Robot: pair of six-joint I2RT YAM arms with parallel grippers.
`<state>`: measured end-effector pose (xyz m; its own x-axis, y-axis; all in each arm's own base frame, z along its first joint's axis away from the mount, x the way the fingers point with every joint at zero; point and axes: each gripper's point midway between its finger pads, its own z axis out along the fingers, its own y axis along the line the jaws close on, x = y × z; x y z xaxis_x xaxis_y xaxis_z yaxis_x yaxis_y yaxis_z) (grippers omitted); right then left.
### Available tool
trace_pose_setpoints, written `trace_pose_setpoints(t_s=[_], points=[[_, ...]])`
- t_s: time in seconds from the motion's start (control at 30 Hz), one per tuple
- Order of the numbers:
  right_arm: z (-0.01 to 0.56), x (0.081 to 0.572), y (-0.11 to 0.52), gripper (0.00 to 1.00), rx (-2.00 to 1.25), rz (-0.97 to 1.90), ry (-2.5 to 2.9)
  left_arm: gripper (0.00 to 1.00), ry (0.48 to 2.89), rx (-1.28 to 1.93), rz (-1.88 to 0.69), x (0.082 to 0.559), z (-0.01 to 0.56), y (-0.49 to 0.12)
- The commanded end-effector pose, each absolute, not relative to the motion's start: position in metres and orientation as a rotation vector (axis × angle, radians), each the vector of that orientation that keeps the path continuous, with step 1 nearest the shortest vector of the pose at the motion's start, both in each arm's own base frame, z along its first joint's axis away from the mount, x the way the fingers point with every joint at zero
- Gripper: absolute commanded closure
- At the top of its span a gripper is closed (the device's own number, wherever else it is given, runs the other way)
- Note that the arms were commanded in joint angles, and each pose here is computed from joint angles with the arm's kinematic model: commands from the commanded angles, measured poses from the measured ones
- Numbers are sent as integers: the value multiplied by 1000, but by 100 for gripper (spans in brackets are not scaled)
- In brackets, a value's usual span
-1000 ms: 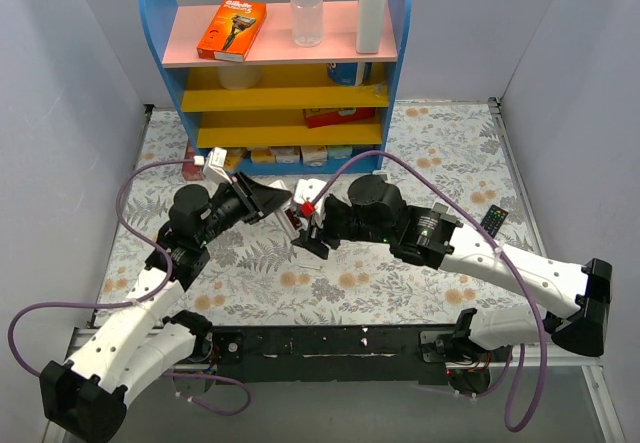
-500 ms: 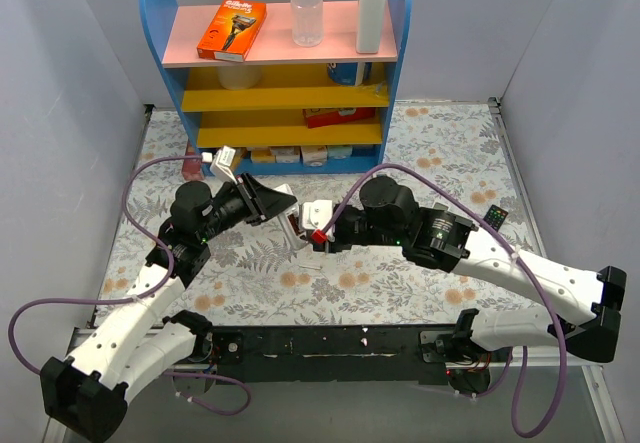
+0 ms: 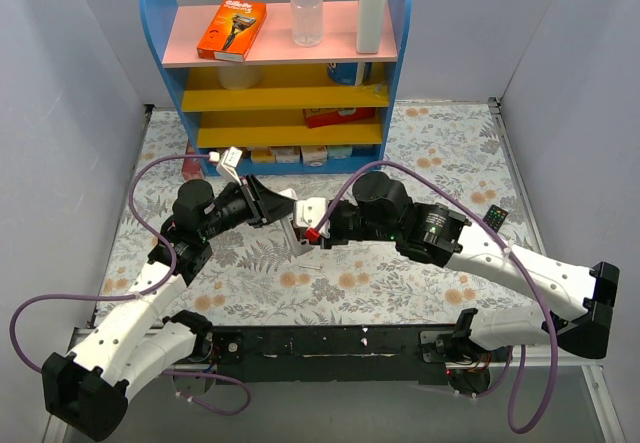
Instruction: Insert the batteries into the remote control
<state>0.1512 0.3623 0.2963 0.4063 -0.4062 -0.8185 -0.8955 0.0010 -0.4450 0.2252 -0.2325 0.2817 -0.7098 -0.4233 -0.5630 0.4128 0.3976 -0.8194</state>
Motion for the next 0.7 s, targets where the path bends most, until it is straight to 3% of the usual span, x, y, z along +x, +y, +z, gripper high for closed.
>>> trace_pose_setpoints(t_s=[0.0, 0.17, 0.4, 0.67], points=[[322, 161, 368, 64, -1564, 544, 1126, 100, 1837, 70, -1440, 218, 301, -236], [320, 166, 373, 65, -1572, 537, 1125, 100, 1834, 82, -1441, 217, 302, -237], [319, 171, 374, 75, -1579, 547, 1136, 100, 1829, 97, -1440, 216, 303, -237], [314, 169, 375, 76, -1611, 570, 1150, 100, 1833, 112, -1440, 216, 302, -238]])
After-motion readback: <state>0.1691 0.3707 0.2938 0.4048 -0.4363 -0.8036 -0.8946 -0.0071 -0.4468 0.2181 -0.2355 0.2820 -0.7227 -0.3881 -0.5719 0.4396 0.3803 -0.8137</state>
